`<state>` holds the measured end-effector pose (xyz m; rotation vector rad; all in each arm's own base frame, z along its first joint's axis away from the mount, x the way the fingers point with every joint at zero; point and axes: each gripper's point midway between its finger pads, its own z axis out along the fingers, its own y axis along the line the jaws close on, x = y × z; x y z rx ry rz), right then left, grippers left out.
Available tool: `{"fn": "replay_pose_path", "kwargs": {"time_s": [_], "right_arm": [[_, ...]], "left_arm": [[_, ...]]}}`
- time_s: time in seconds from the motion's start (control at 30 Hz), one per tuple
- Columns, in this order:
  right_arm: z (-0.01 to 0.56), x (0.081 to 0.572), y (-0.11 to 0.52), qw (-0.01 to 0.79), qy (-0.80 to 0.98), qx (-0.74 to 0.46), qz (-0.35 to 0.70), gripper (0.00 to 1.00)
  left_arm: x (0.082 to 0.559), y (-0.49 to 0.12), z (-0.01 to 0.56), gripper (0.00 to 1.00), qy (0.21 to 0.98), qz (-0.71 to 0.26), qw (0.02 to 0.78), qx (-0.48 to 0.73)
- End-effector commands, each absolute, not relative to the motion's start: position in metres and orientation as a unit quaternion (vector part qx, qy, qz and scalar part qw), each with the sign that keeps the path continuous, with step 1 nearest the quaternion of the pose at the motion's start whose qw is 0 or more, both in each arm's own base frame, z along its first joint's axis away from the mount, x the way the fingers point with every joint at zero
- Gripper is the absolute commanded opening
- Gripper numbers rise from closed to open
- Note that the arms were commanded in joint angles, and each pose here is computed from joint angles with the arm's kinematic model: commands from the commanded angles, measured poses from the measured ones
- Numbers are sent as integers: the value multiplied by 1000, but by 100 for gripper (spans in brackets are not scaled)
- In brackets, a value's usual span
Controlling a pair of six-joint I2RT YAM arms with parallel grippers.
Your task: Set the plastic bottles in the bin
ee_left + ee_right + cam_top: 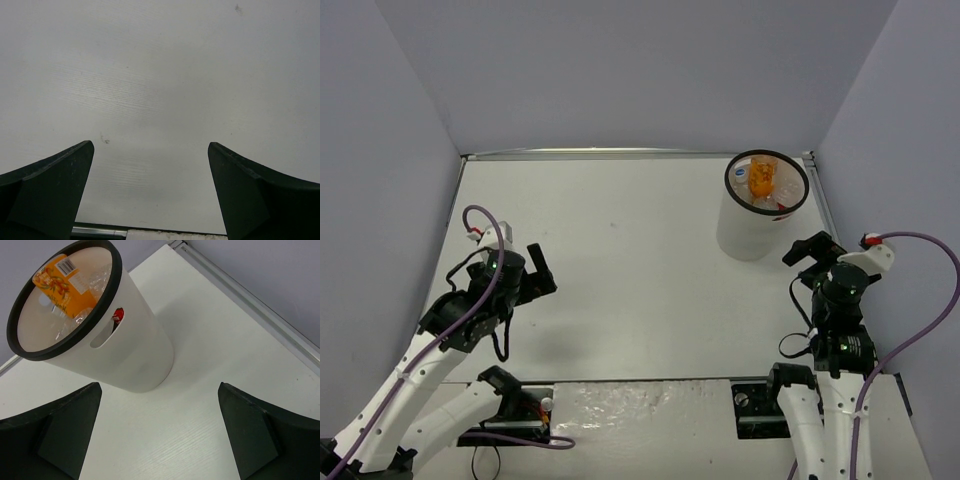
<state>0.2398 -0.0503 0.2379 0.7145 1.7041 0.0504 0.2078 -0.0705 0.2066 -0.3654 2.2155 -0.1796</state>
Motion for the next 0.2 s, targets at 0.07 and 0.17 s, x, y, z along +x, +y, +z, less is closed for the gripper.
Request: {"fn": "replay_pose_path", "kwargs": {"time_s": [0.07, 0.17], "right_arm": [[243, 245, -65, 614, 710, 343, 3, 100], [244, 241, -69, 618, 703, 351, -5, 100]], "left_arm": [[210, -66, 221, 97, 875, -75, 450, -160], [210, -65, 222, 97, 875, -74, 451, -159]]}}
